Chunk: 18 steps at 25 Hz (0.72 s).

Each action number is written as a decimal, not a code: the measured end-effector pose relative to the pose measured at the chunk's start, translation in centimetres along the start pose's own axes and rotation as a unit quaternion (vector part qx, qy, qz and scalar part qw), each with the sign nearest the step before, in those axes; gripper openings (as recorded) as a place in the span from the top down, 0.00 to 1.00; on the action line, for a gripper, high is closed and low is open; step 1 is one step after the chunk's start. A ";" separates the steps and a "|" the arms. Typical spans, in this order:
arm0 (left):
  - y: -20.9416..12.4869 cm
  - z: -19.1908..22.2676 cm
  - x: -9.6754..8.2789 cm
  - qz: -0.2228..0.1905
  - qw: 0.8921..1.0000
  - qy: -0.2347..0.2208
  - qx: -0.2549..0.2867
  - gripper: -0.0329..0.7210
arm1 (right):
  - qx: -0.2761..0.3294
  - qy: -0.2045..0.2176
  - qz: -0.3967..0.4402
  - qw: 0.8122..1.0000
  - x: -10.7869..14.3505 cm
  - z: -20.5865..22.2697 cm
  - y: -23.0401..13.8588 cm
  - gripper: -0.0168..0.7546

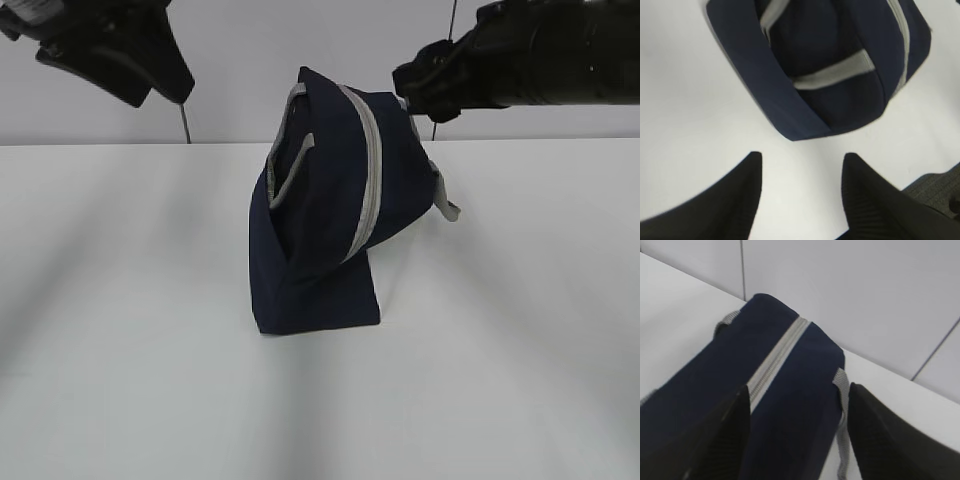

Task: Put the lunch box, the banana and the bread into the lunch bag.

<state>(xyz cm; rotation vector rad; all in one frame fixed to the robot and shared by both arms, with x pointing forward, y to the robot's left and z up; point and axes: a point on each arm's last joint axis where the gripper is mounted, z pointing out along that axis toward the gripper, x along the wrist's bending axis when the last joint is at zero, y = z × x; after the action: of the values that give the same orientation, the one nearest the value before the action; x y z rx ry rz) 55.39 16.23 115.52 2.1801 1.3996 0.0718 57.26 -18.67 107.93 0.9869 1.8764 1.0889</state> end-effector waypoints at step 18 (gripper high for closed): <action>-18.5 -7.6 -2.0 0.025 0.995 0.037 -0.089 0.47 | 0.294 -0.004 -0.007 0.956 2.2 -6.6 -5.8 0.42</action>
<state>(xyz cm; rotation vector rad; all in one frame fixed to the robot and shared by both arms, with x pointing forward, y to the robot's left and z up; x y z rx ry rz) 36.74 23.44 113.80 2.0826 1.3262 0.2882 49.14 -20.97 104.64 1.2891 2.2496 0.5086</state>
